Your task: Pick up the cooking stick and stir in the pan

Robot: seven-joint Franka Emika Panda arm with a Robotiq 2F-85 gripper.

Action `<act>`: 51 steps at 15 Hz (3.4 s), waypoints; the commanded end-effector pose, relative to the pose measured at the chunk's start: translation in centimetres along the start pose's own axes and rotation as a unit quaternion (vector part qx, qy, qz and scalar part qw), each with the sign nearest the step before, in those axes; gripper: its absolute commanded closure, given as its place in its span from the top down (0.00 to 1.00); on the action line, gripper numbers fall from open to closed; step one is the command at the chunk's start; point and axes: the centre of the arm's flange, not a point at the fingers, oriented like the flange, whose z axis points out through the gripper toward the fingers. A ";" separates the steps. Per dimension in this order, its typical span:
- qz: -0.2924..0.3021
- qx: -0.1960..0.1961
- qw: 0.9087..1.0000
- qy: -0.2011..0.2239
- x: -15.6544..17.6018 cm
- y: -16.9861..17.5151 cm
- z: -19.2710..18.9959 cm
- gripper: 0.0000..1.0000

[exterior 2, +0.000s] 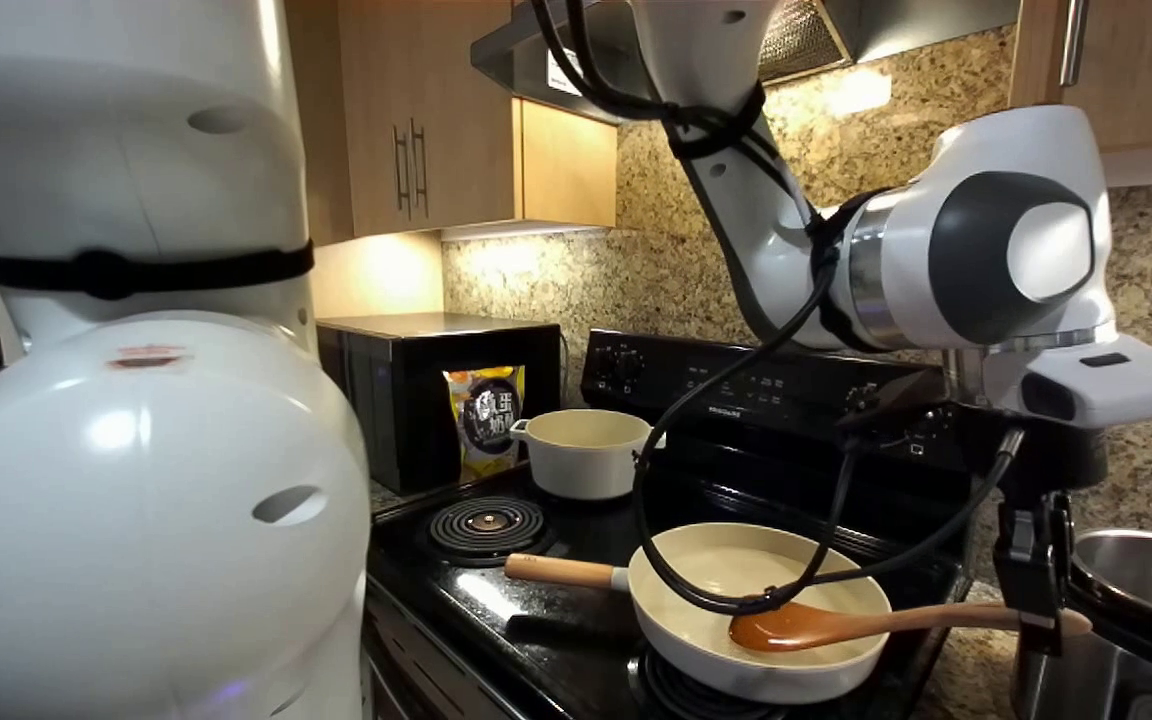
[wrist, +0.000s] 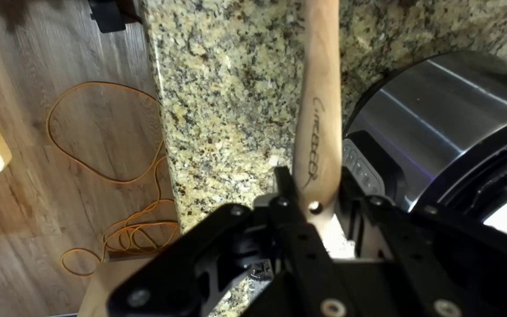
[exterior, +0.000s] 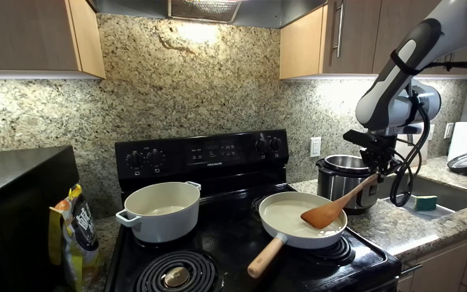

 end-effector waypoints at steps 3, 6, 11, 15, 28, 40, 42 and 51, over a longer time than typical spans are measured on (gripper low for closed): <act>0.050 0.002 0.996 0.073 -2.3 -2.3 -0.9 0.10; 0.070 0.001 0.994 0.085 -3.0 -3.4 -1.0 0.10; 0.090 0.000 0.991 0.094 -4.8 -5.3 -1.1 0.10; 0.074 -0.016 0.993 0.095 -7.0 -6.6 -0.7 0.10; -0.023 -0.057 0.994 0.093 -11.8 -5.1 1.0 0.10; -0.025 -0.091 0.983 0.155 -6.5 -1.8 1.1 0.10; -0.013 -0.090 0.983 0.161 -5.5 -2.0 0.9 0.10; 0.028 -0.059 0.985 0.160 -4.4 -4.9 0.0 0.10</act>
